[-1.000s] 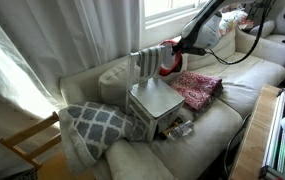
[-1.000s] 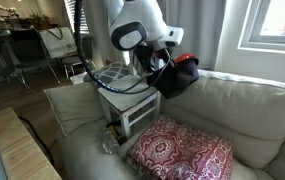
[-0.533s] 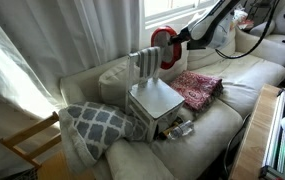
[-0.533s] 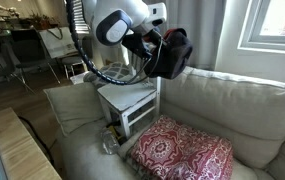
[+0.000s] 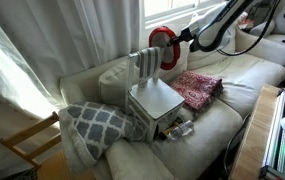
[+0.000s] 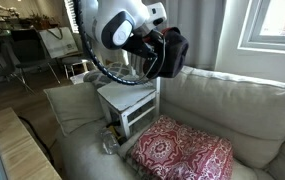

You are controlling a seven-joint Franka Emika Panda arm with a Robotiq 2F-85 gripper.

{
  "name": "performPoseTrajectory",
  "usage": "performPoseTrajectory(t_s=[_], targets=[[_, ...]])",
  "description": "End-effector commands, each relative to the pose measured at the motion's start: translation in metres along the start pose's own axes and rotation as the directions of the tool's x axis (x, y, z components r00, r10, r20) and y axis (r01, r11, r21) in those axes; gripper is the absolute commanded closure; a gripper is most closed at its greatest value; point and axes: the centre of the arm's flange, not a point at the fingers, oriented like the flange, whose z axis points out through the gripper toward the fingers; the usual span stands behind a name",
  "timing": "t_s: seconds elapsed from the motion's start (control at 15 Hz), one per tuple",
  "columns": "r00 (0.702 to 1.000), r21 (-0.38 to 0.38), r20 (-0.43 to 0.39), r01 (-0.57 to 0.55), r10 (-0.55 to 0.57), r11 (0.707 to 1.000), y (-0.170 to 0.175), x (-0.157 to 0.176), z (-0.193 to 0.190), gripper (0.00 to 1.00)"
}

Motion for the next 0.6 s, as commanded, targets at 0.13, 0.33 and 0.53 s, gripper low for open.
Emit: performPoseTrajectory(t_s=[0.13,0.33,0.53], targets=[[0.972,0.13,-0.038,0.234,-0.231,0.963,-0.014,-0.021,-0.017,0.97],[0.937,0.214,-0.041,0.347,-0.347,0.913,-0.025,-0.035,-0.025,0.97],[0.897,0.269,-0.041,0.434,-0.44,0.86,-0.029,-0.045,-0.034,0.97]])
